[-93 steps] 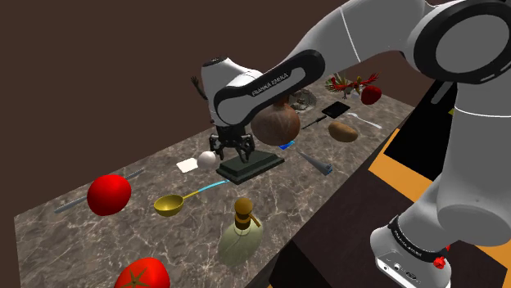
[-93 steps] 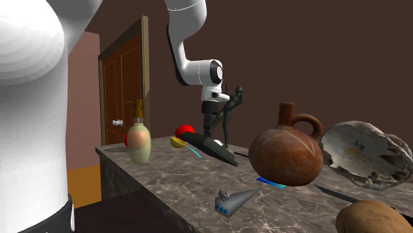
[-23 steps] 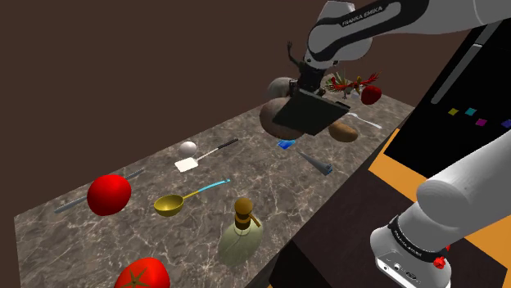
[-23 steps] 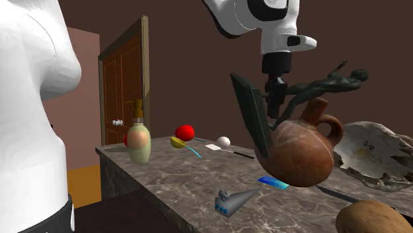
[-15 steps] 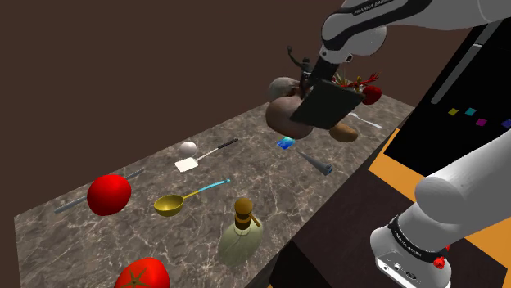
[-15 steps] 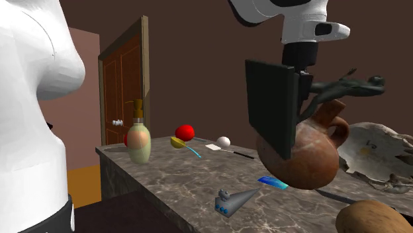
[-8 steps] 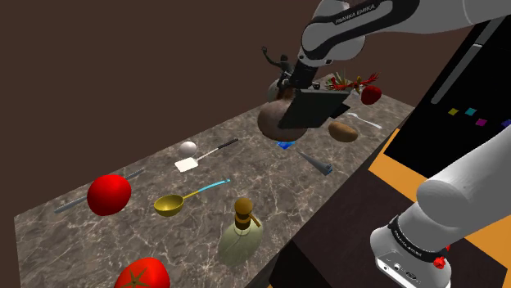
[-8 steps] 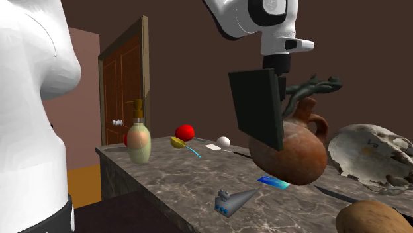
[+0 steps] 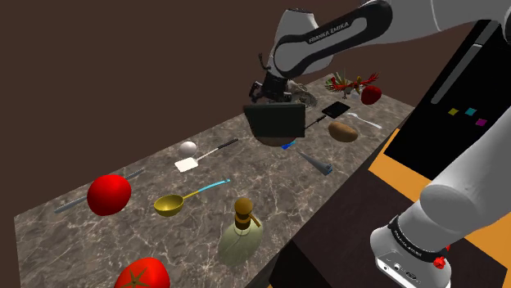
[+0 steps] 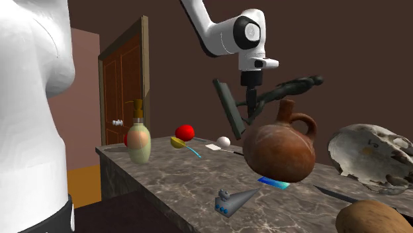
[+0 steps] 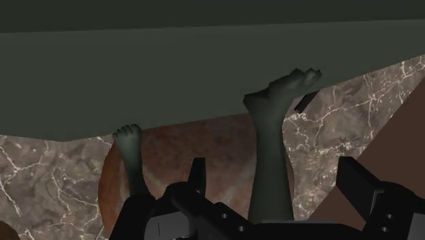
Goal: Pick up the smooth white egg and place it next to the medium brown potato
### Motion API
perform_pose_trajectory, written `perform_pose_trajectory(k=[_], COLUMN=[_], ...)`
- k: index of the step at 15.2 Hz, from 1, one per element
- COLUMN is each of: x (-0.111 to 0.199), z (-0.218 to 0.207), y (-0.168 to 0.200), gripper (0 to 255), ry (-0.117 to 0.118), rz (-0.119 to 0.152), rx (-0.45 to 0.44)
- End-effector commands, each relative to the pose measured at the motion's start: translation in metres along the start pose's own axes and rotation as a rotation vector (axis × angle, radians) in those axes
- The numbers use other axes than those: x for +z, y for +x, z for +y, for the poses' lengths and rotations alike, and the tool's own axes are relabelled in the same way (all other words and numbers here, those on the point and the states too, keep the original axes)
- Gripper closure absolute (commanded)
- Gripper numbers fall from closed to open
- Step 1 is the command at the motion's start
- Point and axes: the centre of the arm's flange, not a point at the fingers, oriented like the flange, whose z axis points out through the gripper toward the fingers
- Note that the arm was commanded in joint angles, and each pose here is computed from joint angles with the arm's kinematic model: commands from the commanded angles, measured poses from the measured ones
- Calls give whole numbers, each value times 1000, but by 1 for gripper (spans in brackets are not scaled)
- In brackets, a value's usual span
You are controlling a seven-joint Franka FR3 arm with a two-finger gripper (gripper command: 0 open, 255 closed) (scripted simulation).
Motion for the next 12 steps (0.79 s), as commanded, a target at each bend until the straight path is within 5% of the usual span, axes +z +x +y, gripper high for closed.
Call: perform_pose_trajectory(k=[1,12], x=[36,98], z=[-14,-132], y=[-6,-75], gripper=[0,0], ry=[-39,-57], rz=[-22,11], rx=[32,78])
